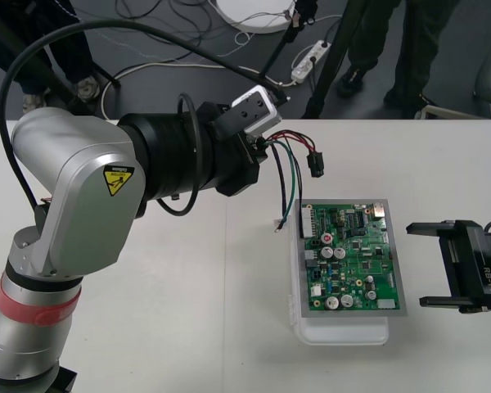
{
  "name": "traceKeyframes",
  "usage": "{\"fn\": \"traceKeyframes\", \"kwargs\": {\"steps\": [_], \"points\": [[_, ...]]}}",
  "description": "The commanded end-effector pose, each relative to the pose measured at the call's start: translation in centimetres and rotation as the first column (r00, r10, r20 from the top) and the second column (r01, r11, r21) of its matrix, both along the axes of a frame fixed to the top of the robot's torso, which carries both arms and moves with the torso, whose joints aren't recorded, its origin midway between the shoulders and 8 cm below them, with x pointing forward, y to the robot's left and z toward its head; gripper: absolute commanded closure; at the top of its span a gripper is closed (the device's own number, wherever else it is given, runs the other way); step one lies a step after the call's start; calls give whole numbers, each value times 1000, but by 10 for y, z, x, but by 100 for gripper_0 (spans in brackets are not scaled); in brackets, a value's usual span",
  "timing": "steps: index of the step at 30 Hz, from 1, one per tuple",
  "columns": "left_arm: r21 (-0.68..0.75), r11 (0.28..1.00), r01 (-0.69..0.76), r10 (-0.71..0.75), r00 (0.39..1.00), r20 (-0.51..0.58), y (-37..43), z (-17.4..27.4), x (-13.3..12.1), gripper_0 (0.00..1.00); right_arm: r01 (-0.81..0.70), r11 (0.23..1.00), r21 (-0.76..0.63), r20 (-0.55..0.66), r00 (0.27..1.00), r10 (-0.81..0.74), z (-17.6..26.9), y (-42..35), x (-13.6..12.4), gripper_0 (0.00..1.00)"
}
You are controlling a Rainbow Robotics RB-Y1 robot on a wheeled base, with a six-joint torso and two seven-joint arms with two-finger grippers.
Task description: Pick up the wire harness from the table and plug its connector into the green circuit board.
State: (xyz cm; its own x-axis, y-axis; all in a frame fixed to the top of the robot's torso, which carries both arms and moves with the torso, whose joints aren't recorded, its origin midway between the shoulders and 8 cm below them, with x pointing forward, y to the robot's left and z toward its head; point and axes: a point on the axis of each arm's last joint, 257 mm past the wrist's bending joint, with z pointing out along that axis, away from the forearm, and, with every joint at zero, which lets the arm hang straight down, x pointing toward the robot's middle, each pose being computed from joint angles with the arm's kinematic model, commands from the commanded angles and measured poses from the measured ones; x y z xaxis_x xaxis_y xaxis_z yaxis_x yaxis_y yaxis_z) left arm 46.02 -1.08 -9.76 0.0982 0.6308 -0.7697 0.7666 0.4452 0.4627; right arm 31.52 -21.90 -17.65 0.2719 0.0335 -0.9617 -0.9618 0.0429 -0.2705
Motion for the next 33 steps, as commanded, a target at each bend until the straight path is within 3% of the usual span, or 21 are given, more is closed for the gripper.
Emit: {"fn": "traceKeyframes", "kwargs": {"steps": [1,15,22,33], "points": [[-68,998,12,-3,992,129,-25,47,2,100,-21,999,31,-20,1000,21,17,11,6,0],[-188,978,-90,98,995,34,-21,52,10,100,-23,999,40,-42,999,25,23,11,8,0],[-201,973,-116,127,991,38,-18,56,16,100,-25,999,43,-171,985,32,29,12,9,0],[-213,969,-125,130,992,6,-25,48,23,100,82,996,40,-257,964,-69,64,33,20,0]]}}
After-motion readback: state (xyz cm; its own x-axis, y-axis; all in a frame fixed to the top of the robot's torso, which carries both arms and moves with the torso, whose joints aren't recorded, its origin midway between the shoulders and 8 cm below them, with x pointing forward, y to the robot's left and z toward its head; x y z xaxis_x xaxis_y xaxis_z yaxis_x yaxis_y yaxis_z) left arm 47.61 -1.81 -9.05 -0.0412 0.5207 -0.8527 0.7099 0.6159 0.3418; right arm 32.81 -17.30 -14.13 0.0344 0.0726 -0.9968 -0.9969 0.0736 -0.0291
